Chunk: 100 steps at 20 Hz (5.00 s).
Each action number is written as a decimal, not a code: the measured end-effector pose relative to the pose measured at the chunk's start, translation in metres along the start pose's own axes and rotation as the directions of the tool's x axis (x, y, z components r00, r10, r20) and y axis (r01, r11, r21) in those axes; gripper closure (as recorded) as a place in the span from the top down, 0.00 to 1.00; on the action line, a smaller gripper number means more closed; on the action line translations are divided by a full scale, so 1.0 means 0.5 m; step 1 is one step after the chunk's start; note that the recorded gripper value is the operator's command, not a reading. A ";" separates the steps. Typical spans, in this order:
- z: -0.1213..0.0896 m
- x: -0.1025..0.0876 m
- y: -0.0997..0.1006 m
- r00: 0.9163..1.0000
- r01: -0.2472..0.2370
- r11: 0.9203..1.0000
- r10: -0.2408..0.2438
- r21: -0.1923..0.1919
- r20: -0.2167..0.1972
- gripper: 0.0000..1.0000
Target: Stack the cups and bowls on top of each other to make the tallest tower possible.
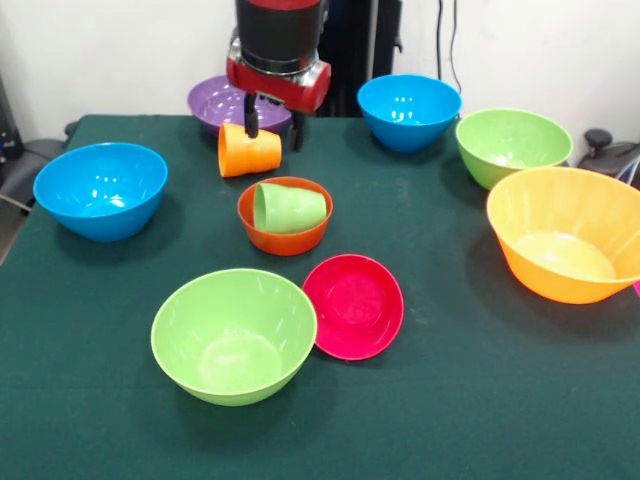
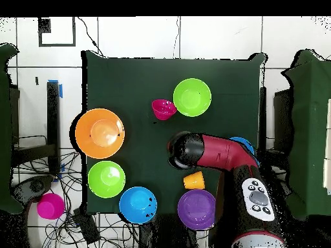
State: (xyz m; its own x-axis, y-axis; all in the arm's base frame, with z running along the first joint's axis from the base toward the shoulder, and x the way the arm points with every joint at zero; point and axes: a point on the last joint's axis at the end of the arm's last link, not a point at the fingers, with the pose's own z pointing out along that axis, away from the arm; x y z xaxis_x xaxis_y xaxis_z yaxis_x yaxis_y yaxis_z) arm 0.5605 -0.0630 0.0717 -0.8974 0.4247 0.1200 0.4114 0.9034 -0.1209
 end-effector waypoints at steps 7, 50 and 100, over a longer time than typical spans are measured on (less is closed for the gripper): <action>0.032 -0.040 -0.003 0.999 0.050 0.999 -0.050 -0.005 0.021 1.00; 0.172 -0.024 0.101 0.979 0.200 0.973 -0.202 -0.118 -0.001 0.00; 0.157 0.173 0.061 0.725 -0.299 0.954 0.223 0.006 0.652 0.00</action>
State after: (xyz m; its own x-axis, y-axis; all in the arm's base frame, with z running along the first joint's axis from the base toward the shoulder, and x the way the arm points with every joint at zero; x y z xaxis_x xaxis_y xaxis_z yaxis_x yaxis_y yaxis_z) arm 0.4829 -0.0033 0.0011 -0.6629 0.4707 -0.5823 0.6600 0.7346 -0.1575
